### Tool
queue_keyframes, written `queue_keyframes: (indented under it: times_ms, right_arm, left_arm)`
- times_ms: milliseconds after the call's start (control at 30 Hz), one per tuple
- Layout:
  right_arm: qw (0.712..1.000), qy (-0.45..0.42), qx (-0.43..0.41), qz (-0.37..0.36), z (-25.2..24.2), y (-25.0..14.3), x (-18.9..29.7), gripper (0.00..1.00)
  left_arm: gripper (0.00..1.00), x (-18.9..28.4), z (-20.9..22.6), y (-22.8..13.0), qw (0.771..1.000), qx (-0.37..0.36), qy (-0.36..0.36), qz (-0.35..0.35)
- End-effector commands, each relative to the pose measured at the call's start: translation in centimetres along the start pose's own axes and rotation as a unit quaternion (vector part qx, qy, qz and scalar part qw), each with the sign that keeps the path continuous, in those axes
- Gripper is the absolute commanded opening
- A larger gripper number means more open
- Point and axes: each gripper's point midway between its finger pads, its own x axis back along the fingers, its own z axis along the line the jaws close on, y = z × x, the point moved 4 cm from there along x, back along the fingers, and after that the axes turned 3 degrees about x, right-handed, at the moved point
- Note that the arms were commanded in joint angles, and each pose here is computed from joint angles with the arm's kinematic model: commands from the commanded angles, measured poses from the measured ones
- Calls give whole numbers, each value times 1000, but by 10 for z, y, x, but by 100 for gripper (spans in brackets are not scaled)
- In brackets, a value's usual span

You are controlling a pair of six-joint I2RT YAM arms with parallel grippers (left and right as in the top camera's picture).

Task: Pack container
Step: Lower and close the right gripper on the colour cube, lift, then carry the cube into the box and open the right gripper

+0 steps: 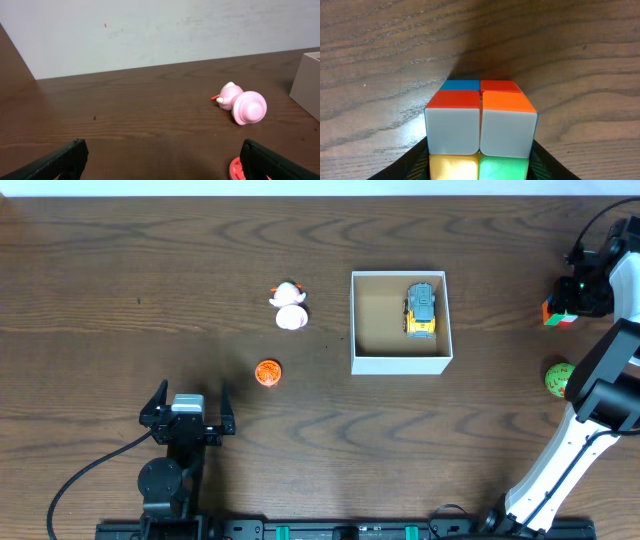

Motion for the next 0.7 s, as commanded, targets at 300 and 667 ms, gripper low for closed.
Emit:
queue_keyframes:
  times_ms: [300,667]
  right_arm:
    - [1000,4,12,-23,23,22,30,41]
    - [990,66,83,-97,107,59,117,40]
  left_arm:
    - [98,-1,-1,-14,1000,-4,-5,24]
    - [98,-1,-1,-14,1000,-4,-5,24]
